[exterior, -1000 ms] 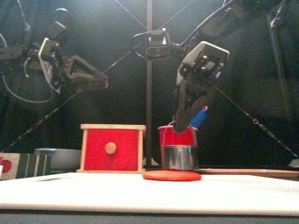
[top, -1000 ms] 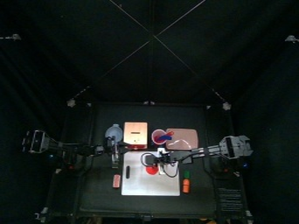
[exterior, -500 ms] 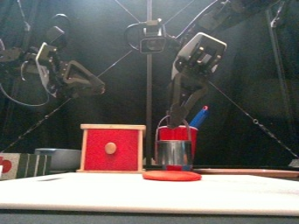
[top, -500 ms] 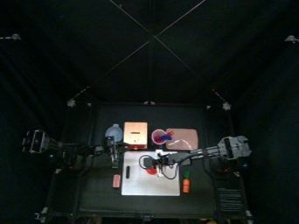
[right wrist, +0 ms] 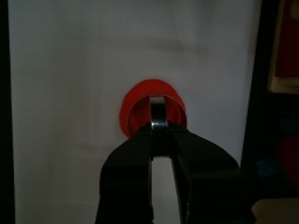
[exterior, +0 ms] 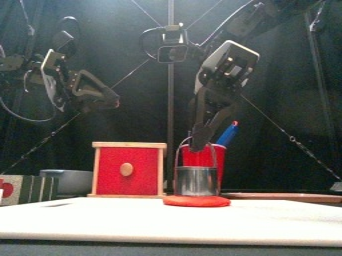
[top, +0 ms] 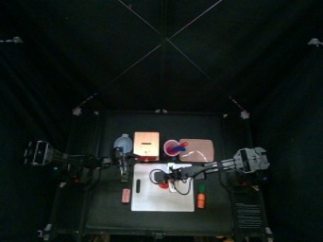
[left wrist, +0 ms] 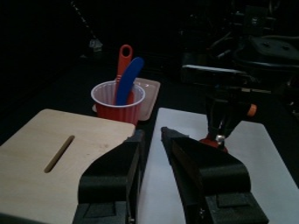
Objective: Get the cutter from the drawer then cut the dough then place the extra dough in the bowl
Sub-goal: Cut the dough
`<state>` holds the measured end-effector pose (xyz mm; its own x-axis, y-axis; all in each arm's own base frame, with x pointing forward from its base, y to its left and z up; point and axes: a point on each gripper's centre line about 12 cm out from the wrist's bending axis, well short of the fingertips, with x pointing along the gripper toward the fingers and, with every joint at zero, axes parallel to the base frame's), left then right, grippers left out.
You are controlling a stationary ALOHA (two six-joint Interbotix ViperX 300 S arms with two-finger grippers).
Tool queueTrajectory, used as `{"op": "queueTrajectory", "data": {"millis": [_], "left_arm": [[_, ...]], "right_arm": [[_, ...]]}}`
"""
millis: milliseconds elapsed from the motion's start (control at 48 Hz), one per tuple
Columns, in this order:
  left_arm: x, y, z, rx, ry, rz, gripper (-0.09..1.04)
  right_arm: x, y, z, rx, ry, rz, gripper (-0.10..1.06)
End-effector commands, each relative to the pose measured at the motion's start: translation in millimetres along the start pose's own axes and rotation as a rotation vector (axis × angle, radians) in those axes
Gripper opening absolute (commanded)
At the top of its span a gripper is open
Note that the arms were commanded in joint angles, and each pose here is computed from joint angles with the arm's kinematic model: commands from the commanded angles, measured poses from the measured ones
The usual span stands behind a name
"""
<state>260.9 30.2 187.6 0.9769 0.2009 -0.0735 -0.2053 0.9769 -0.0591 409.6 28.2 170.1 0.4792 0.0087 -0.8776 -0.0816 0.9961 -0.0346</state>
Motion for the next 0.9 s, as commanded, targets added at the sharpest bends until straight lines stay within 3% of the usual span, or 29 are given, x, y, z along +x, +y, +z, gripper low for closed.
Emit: {"op": "queueTrajectory", "data": {"millis": [21,271,542,750,896], "left_arm": [[2.1,-0.4,3.4,-0.001,-0.015,0.000,0.67],[2.1,-0.5,3.3,0.002,-0.014,0.000,0.67],[3.4,-1.1,1.8,-0.001,-0.007,0.000,0.69],[17.0,-27.4,-14.6,0.012,0.062,-0.080,0.79],[36.2,-52.0,-21.9,0.015,0.087,-0.127,0.86]], "right_arm": [[-6.0,-0.9,5.4,0.003,-0.026,-0.001,0.41],[0.1,2.3,4.0,-0.048,-0.015,-0.018,0.48],[-5.8,2.4,11.0,-0.058,-0.072,-0.021,0.74],[-27.0,1.0,12.7,-0.104,-0.241,-0.036,0.75],[-43.0,1.9,-3.5,-0.097,-0.368,-0.021,0.75]]}}
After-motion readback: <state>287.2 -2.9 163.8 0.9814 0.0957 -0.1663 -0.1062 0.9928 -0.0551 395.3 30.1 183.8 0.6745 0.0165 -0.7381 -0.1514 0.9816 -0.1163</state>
